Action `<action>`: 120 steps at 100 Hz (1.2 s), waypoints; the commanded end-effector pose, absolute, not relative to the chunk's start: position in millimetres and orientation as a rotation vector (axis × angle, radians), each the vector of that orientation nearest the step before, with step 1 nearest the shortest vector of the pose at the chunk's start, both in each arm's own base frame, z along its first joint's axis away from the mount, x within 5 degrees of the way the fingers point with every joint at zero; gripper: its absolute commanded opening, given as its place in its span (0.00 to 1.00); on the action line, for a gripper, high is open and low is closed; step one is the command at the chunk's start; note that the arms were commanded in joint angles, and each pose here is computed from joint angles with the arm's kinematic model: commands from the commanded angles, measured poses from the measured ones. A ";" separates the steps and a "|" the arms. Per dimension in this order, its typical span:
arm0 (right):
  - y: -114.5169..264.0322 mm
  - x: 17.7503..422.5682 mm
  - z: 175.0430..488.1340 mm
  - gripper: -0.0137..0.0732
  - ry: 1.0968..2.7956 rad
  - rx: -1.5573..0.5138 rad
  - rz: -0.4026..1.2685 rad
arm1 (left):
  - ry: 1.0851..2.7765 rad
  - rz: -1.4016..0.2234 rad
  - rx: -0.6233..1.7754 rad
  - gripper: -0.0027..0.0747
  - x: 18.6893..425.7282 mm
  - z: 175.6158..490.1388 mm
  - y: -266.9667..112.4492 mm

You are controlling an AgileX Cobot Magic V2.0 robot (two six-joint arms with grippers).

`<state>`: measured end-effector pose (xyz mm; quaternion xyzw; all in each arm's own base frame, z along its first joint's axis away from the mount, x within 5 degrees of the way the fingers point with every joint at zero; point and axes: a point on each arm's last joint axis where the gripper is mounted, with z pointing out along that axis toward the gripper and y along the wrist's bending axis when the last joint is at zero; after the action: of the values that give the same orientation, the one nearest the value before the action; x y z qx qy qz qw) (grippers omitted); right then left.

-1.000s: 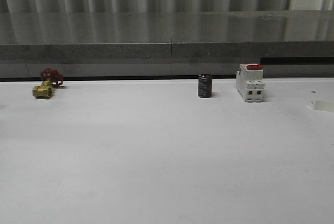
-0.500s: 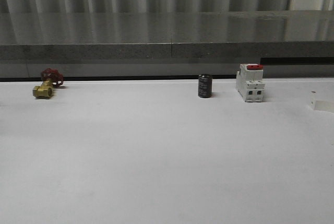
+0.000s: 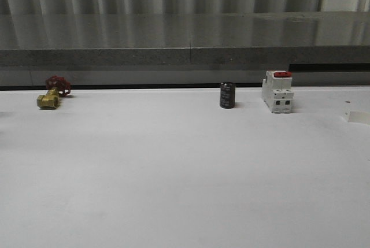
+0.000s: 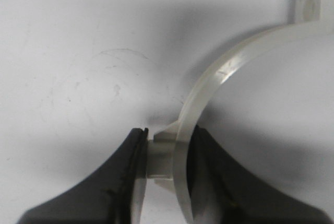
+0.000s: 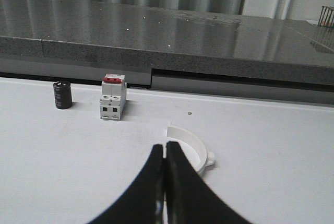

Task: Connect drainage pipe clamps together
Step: 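Close the left gripper on the clamp half's end and lift it, then lower the clamp half onto the table center and open the left gripper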

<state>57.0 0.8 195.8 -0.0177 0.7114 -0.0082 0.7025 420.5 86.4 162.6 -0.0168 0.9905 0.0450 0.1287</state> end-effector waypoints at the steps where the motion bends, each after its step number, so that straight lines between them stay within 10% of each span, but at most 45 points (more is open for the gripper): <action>1: 0.3 54.1 212.1 0.08 1.455 -0.038 -0.033 | 2.756 0.145 -0.028 0.19 420.0 213.2 77.1; 54: 0.3 54.1 212.1 0.08 1.455 -0.038 -0.033 | 2.685 0.042 0.070 0.19 390.5 277.1 -62.7; 120: 0.3 54.1 212.1 0.08 1.455 -0.038 -0.033 | 2.716 -0.114 0.054 0.19 356.2 250.7 -198.8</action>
<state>57.0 0.8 195.8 -0.0177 0.7114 -0.0082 0.7025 356.6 -190.9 236.2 0.0260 0.9831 -0.0200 0.1800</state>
